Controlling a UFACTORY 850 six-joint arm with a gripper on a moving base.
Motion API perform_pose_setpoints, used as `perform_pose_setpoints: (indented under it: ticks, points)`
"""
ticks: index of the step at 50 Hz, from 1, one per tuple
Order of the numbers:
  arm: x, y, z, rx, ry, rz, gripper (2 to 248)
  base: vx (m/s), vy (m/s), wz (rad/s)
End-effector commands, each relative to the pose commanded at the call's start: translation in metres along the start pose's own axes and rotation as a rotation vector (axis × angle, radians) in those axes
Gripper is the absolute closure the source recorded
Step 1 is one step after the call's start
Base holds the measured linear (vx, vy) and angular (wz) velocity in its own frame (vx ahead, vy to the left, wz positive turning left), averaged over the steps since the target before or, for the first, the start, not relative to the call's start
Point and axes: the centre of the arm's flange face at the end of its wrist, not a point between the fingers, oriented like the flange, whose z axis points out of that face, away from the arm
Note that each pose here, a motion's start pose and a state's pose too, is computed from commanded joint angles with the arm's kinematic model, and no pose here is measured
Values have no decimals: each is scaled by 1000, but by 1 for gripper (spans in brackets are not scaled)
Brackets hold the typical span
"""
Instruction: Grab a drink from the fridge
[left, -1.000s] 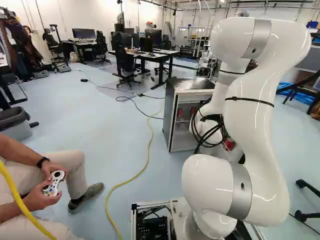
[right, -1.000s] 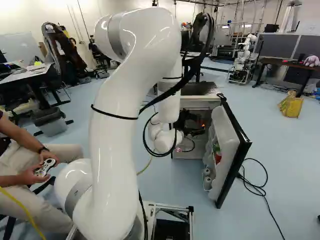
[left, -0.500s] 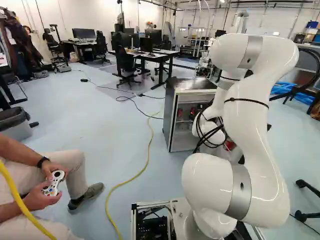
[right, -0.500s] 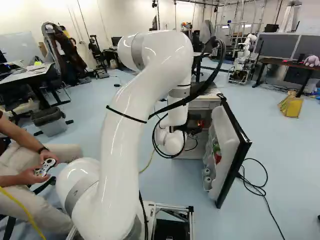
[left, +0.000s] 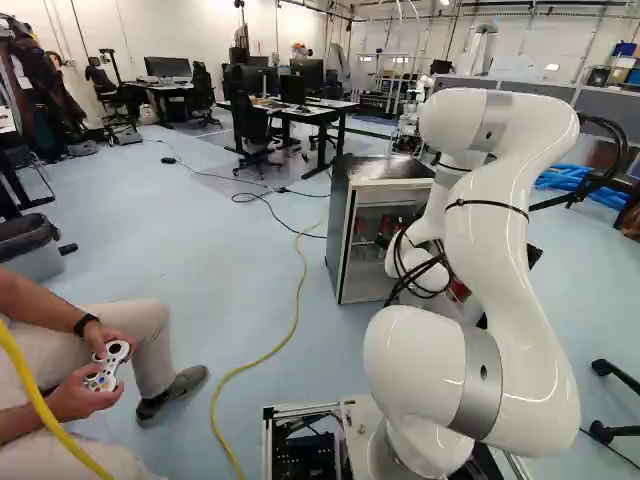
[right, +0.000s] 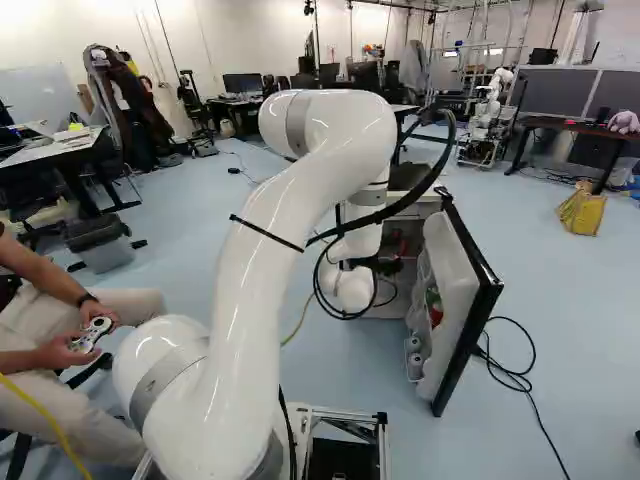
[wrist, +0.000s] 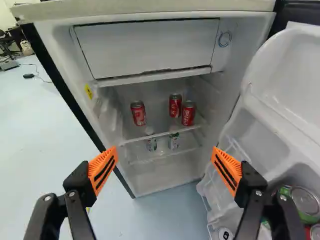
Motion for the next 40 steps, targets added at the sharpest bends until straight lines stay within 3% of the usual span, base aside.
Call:
perform_pose_setpoints:
  ticks: [40]
  points:
    - [-45,1,33,11,-39,7,3,0,0,0]
